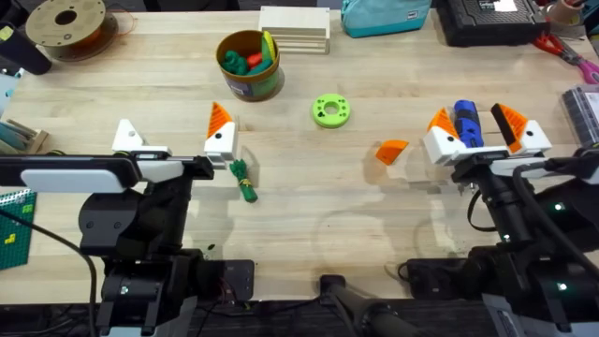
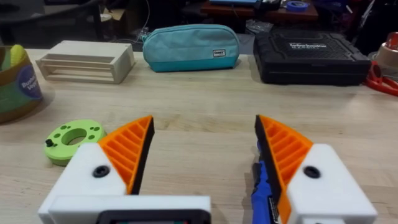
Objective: Pick up the gripper from the table and insert it into the empty holder that is missing its gripper. Then pick up a screw, insert it into the mounting hole, and use the screwdriver to tighten it. Finally, clean up the table by picking up the vegetable and placing it into the bucket.
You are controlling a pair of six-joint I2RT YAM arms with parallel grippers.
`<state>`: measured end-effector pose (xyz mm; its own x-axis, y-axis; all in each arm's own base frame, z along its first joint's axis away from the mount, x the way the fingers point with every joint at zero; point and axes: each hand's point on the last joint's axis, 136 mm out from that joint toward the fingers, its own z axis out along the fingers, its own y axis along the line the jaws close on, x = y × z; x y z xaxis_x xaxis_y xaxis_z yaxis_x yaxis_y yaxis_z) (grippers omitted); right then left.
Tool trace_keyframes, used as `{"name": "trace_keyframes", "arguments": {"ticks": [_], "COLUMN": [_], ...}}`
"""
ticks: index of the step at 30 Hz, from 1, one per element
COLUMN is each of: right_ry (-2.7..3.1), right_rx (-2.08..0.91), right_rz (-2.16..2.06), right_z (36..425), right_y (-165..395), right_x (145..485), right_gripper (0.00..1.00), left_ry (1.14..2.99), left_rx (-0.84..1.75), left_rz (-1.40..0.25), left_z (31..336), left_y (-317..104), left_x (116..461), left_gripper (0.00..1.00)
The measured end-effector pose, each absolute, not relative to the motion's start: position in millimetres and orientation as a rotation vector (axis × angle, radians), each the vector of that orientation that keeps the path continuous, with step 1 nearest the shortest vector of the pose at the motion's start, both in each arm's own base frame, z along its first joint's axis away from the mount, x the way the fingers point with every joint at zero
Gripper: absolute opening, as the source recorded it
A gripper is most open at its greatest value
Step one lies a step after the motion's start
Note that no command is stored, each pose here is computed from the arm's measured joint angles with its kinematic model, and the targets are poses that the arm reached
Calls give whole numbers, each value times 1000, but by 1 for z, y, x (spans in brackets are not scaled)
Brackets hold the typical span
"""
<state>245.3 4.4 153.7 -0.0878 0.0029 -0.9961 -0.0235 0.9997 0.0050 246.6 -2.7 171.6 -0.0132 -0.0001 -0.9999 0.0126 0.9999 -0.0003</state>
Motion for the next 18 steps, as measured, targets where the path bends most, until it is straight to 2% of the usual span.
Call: {"name": "trace_keyframes", "arguments": {"ticks": [13, 18], "right_ry": [1649, 1674], "right_rx": [-15, 14], "right_rz": [22, 48], "right_z": [156, 157], "right_y": [4, 4], "right_x": [246, 243], "right_gripper": [951, 951], "left_ry": [1589, 1699], "left_rx": [11, 12], "left_rz": [-10, -11], "left_z": [171, 162], "left_y": [-3, -3], "left_x": [246, 240], "left_gripper": [985, 987]}}
